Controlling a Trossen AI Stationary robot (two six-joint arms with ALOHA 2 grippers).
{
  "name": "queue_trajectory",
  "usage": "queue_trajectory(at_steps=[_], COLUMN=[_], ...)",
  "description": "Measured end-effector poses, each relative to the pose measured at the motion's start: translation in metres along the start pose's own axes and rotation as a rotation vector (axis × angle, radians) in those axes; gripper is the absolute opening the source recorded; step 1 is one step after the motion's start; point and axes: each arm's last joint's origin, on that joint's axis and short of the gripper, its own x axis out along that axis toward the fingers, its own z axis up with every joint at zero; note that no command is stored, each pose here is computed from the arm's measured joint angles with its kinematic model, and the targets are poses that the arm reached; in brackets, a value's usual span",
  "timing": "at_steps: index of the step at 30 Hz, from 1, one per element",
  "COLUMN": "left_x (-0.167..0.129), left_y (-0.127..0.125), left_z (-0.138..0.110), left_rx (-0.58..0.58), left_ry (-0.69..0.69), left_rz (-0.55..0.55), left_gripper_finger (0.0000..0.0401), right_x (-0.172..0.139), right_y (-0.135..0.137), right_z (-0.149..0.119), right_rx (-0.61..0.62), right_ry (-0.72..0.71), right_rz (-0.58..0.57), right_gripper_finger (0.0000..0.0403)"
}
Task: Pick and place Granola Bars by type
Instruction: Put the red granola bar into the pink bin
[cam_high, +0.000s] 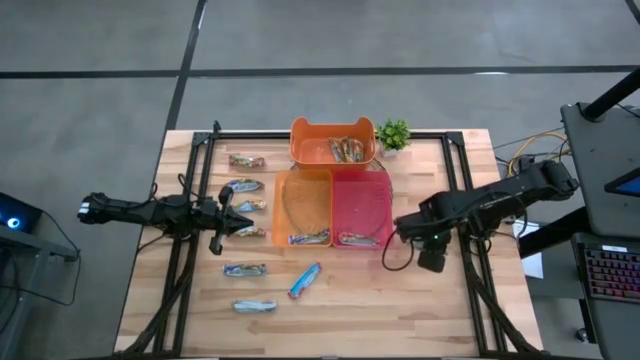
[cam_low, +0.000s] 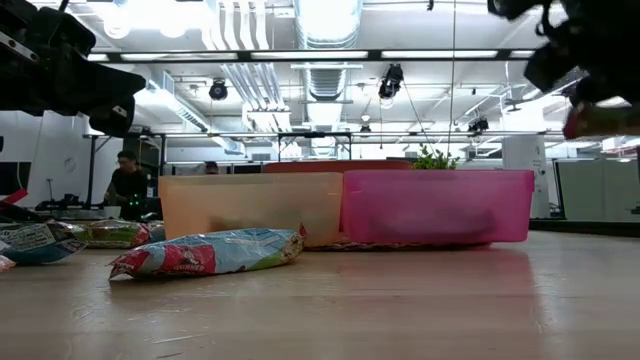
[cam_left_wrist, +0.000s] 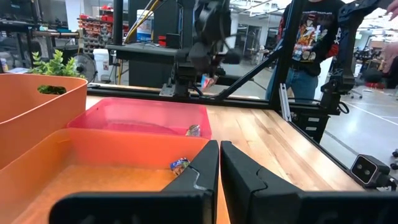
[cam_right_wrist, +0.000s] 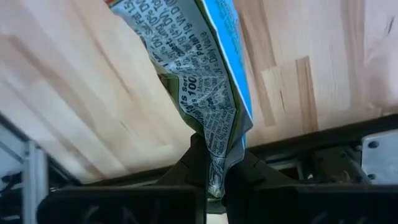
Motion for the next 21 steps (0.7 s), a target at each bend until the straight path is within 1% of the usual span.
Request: queue_trajectory(at_steps=[4,11,15,21], left_x=[0.0,0.0,0.0,0.0], left_y=[0.0,0.0,0.0,0.0], left_z=[0.0,0.0,0.0,0.0], left_rx=[0.0,0.0,0.0,0.0], left_ry=[0.0,0.0,0.0,0.0], left_rz=[0.0,0.0,0.0,0.0], left_gripper_finger=[0.0,0.0,0.0,0.0], right_x=[-0.02,-0.043,-0.046,-0.036], right_y=[0.007,0.012,0.013,0.016], right_z=[0.001,0.001,0.002,0.016], right_rx=[-0.008,-0.001,0.01,0.028], right_ry=[-0.067,-0.103,-0.114,-0.058], right_rz=[0.017,-0.009,-0.013,-0.057], right_gripper_finger=[0.0012,0.0012,0.0012,0.0012])
